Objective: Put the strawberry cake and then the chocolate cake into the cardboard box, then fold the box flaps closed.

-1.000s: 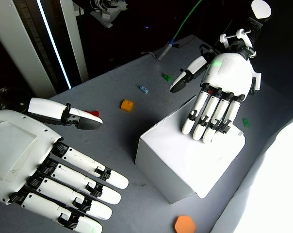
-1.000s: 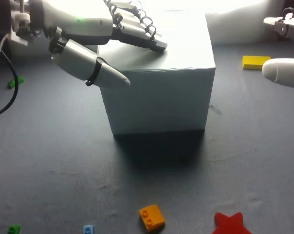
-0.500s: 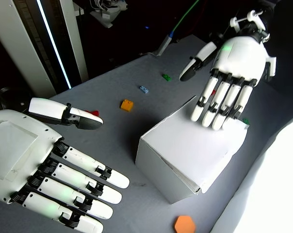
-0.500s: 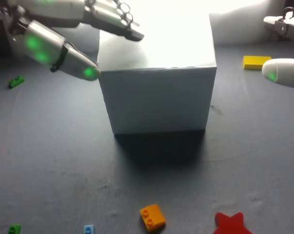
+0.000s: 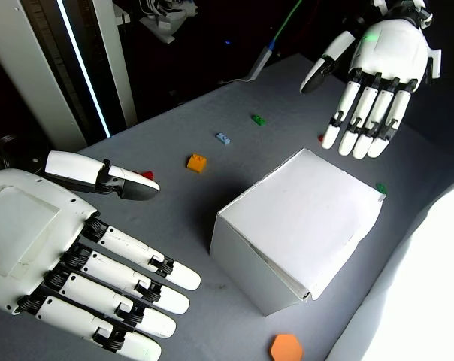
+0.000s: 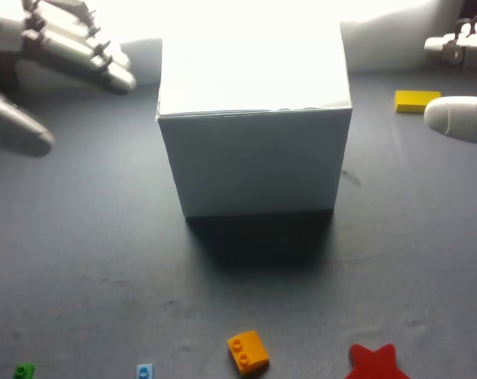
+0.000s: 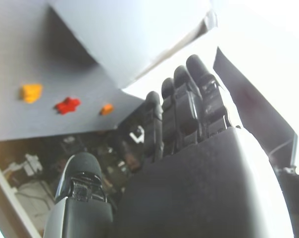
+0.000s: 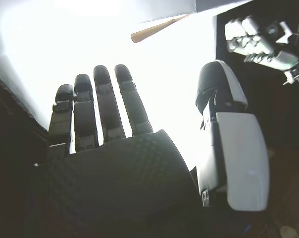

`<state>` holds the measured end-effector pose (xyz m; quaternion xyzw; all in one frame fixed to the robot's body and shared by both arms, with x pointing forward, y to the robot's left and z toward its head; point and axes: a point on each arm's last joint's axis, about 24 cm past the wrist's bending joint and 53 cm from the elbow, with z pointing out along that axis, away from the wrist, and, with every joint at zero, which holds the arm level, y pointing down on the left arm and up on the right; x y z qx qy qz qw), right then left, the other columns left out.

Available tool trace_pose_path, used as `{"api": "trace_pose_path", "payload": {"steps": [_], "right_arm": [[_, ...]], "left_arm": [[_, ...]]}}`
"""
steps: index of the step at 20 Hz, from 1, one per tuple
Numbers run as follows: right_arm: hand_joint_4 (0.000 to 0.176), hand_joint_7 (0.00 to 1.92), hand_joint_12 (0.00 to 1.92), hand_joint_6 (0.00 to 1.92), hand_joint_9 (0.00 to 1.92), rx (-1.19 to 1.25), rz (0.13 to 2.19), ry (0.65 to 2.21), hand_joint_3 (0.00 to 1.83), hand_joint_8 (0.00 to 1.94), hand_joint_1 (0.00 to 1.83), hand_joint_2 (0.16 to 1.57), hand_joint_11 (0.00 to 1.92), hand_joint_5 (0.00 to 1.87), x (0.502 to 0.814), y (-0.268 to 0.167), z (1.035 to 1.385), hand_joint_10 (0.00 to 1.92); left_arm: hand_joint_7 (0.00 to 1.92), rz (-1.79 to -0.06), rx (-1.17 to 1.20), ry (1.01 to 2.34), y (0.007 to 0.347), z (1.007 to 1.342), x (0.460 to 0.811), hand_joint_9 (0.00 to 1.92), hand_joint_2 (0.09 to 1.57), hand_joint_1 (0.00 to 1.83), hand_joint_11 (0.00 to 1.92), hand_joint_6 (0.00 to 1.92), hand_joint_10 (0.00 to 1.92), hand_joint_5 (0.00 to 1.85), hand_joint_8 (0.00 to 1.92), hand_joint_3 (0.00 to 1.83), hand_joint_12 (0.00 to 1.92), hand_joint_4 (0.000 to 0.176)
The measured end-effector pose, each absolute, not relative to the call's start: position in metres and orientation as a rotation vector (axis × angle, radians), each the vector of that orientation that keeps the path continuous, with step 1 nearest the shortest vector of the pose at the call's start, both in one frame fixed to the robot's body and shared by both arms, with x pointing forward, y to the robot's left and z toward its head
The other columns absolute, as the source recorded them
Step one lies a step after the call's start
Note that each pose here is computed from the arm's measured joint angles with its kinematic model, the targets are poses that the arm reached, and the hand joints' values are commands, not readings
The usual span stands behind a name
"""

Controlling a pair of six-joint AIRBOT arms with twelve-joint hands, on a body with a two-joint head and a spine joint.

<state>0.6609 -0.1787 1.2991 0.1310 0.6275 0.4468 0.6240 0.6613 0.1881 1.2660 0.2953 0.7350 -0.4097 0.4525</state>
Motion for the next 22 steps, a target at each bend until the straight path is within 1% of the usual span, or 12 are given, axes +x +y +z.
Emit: {"api": "trace_pose_path", "payload": {"steps": [1,2,3,4,5,7,8,11,12,13,18,22], "right_arm": [[0.000,0.65,0.92,0.10,0.48,0.300,1.026,1.441,0.00,0.06,0.00,1.18,0.00,0.69,0.661,-0.179,1.299,0.09],[0.000,0.85,1.27,0.14,0.71,0.297,1.025,1.440,0.01,0.11,0.00,1.20,0.00,0.84,0.661,-0.178,1.299,0.20],[0.000,0.85,1.27,0.14,0.71,0.289,1.022,1.440,0.01,0.11,0.00,1.20,0.00,0.84,0.660,-0.178,1.300,0.20],[0.000,1.11,1.66,0.15,0.78,0.272,1.015,1.441,0.00,0.16,0.10,1.20,0.24,1.06,0.659,-0.176,1.299,0.81],[0.000,1.08,1.78,0.26,0.73,0.272,1.015,1.442,0.00,0.44,0.07,1.21,0.37,1.10,0.659,-0.176,1.299,1.13],[0.000,0.99,1.92,0.75,0.75,0.271,1.014,1.445,0.00,0.92,0.01,1.21,0.45,1.00,0.659,-0.176,1.298,1.44],[0.000,1.06,1.92,0.94,0.88,0.268,1.013,1.445,0.00,1.00,0.00,1.22,0.53,1.02,0.659,-0.176,1.298,1.47],[0.000,1.26,1.92,1.53,1.20,0.241,1.006,1.439,0.01,1.63,0.00,1.27,0.97,1.19,0.658,-0.174,1.300,1.90],[0.103,1.33,1.92,1.69,1.31,0.233,1.003,1.439,0.02,1.81,0.05,1.35,1.17,1.25,0.657,-0.173,1.300,1.92],[0.161,1.36,1.92,1.78,1.37,0.229,1.002,1.440,0.02,1.91,0.10,1.39,1.31,1.28,0.657,-0.172,1.300,1.92],[0.176,1.41,1.92,1.92,1.45,0.163,0.973,1.460,0.05,1.94,0.47,1.48,1.48,1.29,0.655,-0.159,1.291,1.92],[0.176,1.40,1.92,1.92,1.44,0.136,0.965,1.480,0.06,1.94,0.43,1.49,1.47,1.28,0.654,-0.153,1.283,1.92]], "left_arm": [[0.71,-1.011,0.731,1.829,0.192,1.262,0.655,0.62,1.23,0.03,0.02,0.05,0.09,0.59,0.05,0.00,1.36,0.000],[0.86,-1.008,0.744,1.846,0.192,1.255,0.649,0.65,1.25,0.01,0.10,0.08,0.55,0.72,0.15,0.00,1.55,0.000],[0.86,-1.004,0.759,1.857,0.192,1.251,0.643,0.65,1.25,0.01,0.10,0.08,0.55,0.72,0.15,0.00,1.55,0.000],[0.81,-1.006,0.773,1.871,0.193,1.245,0.633,0.61,1.25,0.07,0.26,0.35,1.19,0.83,0.76,0.00,1.71,0.000],[0.78,-1.009,0.777,1.878,0.194,1.243,0.627,0.60,1.26,0.06,0.31,0.64,1.37,0.82,1.04,0.00,1.80,0.000],[0.80,-1.001,0.792,1.895,0.199,1.237,0.612,0.62,1.27,0.10,0.34,1.09,1.68,0.74,1.39,0.00,1.92,0.000],[0.91,-1.003,0.792,1.898,0.202,1.236,0.608,0.72,1.27,0.08,0.45,1.09,1.79,0.82,1.42,0.00,1.92,0.000],[1.08,-0.990,0.786,1.909,0.211,1.234,0.599,0.92,1.31,0.07,0.70,1.52,1.91,0.97,1.56,0.01,1.92,0.000],[1.14,-0.995,0.792,1.910,0.212,1.234,0.596,1.00,1.35,0.11,0.82,1.59,1.92,1.00,1.63,0.01,1.92,0.000],[1.16,-0.998,0.791,1.913,0.213,1.234,0.594,1.05,1.37,0.13,0.89,1.63,1.92,1.01,1.67,0.01,1.92,0.000],[1.17,-0.998,0.761,1.873,0.222,1.250,0.601,1.15,1.47,0.42,1.09,1.92,1.92,1.06,1.88,0.02,1.92,0.000],[1.15,-0.990,0.750,1.875,0.230,1.253,0.603,1.12,1.47,0.49,1.07,1.92,1.92,1.04,1.86,0.01,1.92,0.000]]}}
